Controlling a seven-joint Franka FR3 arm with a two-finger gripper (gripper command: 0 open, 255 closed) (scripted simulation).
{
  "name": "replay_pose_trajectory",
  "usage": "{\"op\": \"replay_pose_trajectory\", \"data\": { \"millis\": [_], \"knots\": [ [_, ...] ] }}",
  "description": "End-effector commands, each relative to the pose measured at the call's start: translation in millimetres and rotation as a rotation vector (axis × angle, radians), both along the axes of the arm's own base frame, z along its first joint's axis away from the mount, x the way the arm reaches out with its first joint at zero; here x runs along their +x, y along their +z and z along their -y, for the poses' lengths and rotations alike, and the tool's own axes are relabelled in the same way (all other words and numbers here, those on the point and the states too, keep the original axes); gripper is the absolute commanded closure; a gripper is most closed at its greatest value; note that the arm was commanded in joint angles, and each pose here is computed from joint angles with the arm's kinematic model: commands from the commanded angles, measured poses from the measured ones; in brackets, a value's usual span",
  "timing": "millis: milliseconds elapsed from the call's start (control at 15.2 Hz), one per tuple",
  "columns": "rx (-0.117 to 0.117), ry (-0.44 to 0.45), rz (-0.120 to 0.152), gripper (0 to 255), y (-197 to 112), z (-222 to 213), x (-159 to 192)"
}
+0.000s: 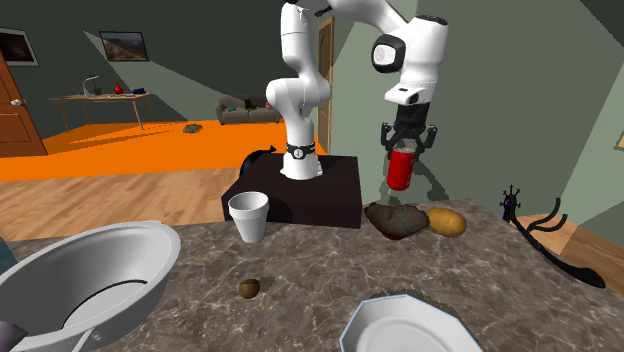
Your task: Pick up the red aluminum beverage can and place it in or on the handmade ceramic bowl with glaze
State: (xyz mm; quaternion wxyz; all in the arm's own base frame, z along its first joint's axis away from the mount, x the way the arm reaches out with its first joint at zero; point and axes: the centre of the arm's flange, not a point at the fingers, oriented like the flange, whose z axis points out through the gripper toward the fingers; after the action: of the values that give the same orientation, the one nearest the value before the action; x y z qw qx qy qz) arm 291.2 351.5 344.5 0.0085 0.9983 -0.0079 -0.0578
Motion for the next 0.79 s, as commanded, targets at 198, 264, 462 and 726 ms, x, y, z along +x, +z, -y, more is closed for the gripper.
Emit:
{"op": "replay_pose_trajectory", "data": {
  "millis": [198, 264, 462, 726],
  "knots": [
    [0.000, -0.002, 0.000, 255, -18, -10, -11],
    [0.000, -0.002, 0.000, 255, -24, -10, -11],
    [0.000, -0.002, 0.000, 255, -39, -10, -11],
    [0.000, -0.002, 0.000, 255, -61, -10, -11]
  ]
}}
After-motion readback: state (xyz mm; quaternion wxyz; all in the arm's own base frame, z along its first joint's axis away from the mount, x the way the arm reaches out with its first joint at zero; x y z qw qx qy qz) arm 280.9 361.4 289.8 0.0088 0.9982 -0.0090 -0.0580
